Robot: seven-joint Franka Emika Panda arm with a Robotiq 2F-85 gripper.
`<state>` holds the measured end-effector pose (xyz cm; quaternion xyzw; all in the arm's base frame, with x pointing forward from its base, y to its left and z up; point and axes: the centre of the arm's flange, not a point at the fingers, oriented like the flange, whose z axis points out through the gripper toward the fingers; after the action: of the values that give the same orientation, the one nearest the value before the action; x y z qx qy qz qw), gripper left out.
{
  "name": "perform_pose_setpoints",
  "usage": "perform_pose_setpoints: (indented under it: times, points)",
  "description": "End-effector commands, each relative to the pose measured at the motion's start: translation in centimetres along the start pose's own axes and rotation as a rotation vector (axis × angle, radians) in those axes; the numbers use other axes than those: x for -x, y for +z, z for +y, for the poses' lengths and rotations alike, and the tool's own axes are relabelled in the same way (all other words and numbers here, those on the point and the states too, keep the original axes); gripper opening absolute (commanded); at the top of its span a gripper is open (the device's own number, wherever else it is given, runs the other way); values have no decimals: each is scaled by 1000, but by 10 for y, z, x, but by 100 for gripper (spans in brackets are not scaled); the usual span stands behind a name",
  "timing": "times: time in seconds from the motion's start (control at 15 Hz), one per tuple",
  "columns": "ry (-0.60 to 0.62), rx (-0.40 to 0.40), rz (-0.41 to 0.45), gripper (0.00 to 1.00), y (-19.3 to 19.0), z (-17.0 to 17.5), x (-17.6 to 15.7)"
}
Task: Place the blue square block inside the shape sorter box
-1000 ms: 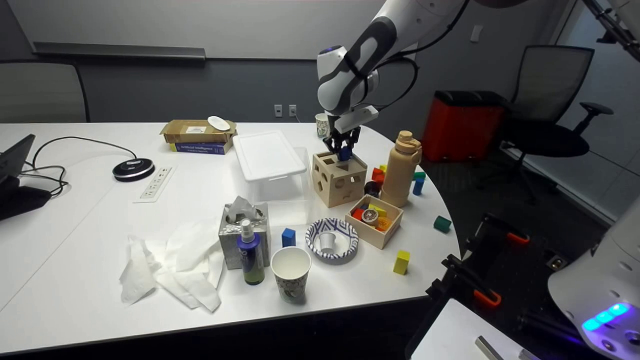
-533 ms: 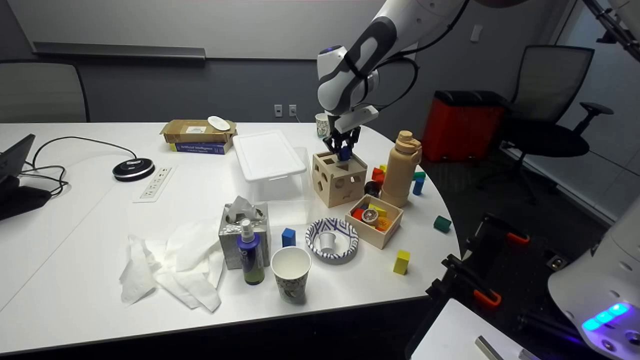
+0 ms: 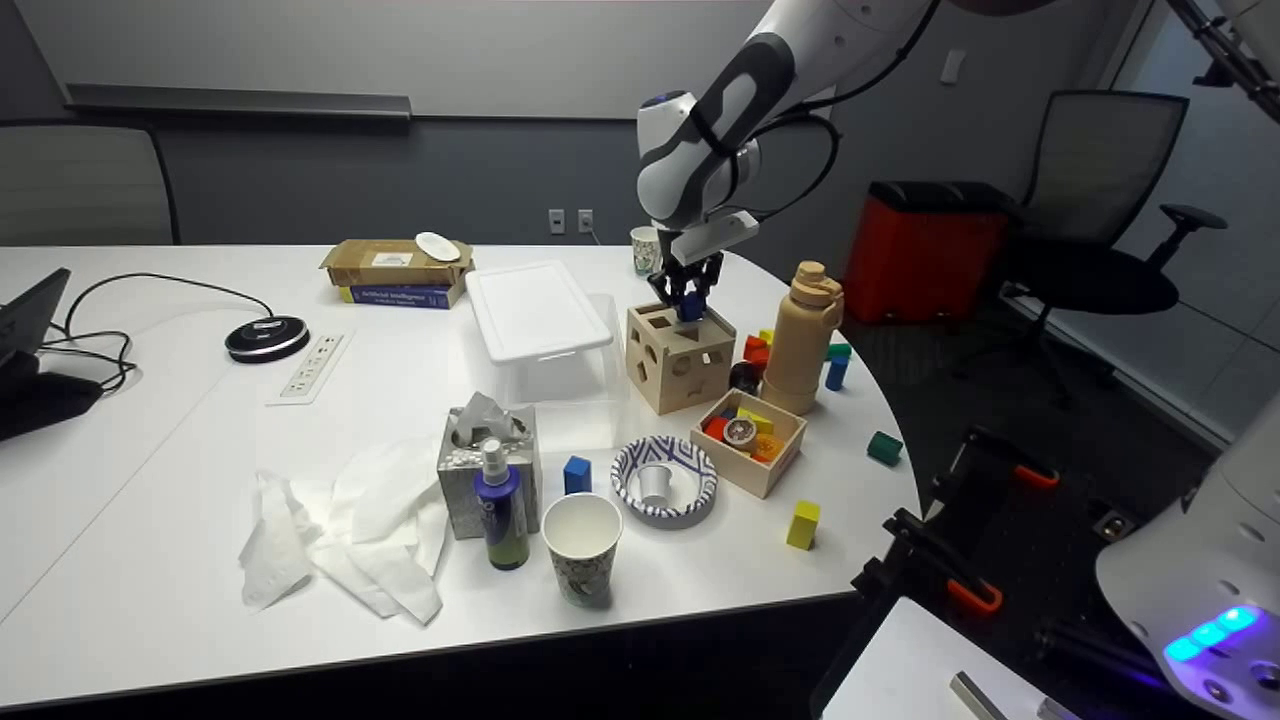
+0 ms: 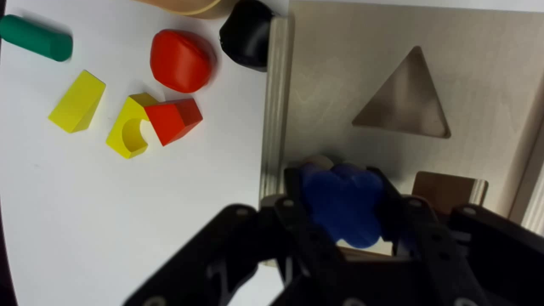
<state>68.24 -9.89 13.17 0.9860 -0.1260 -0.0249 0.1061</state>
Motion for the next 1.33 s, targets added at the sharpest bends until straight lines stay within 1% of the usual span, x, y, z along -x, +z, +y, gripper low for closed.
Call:
perform_pose_setpoints:
  times: [0.0,0.47,0.73,0.93,1.27]
  points:
    - [35,-19,-5,17,-8,6,7]
    - [75,-62,-40,17,-13,9,1]
    - [93,-88,-55,17,-23,9,0]
    - [101,-93,-61,17,-27,10,-1]
    - [102,-86,-70,17,-22,16,1]
